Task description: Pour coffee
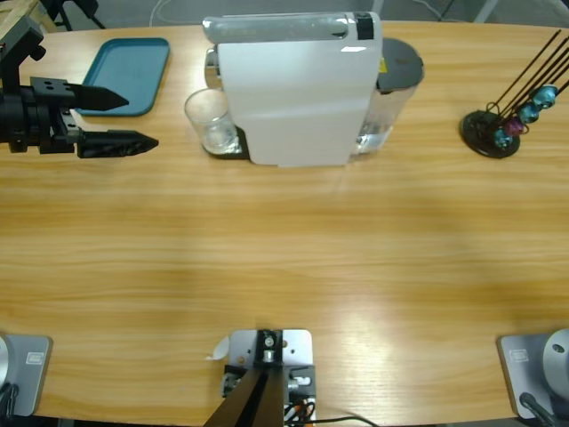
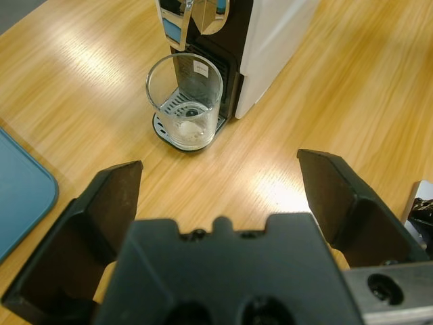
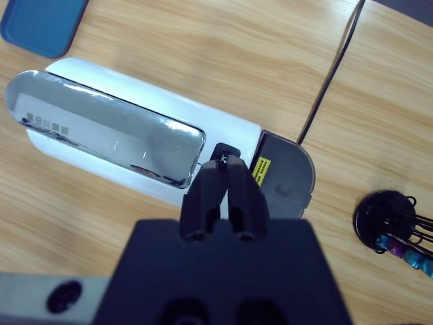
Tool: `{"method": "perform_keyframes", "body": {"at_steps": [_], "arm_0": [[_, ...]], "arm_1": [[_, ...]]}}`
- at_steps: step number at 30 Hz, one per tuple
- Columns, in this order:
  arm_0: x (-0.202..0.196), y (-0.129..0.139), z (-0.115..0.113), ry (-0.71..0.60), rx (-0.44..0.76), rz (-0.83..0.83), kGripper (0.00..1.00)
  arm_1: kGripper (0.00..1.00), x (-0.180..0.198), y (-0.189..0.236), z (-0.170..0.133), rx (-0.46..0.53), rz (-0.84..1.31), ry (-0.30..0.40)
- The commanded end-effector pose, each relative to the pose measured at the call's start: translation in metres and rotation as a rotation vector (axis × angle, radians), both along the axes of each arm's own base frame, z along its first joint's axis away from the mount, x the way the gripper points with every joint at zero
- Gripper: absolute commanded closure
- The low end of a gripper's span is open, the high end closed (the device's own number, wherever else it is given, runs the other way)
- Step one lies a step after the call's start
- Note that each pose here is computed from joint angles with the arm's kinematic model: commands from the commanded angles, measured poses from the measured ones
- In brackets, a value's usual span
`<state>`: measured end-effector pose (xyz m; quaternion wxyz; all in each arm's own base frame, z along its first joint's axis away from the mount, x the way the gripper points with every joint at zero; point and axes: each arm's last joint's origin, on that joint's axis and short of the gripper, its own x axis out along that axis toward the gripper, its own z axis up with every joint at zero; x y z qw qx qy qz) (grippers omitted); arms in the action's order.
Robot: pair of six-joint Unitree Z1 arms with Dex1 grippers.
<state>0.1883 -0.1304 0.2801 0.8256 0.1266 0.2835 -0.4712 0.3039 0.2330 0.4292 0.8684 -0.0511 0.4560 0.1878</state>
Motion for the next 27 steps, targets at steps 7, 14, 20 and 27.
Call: {"method": "perform_keyframes", "body": {"at_steps": [7, 14, 20, 27], "arm_0": [[0.002, -0.002, -0.023, 0.091, 0.050, 0.013, 0.000], [0.003, -0.002, -0.023, 0.086, 0.050, 0.013, 0.000], [0.003, -0.002, -0.023, 0.086, 0.050, 0.013, 0.000], [0.002, -0.002, -0.022, 0.080, 0.050, 0.016, 0.000]], "arm_1": [[1.000, 0.023, 0.012, -0.038, -0.087, -0.017, 0.079], [1.000, 0.022, 0.011, -0.041, -0.098, -0.020, 0.088], [1.000, 0.024, 0.012, -0.043, -0.096, -0.016, 0.094], [1.000, 0.028, 0.016, -0.054, -0.115, -0.018, 0.118]]}}
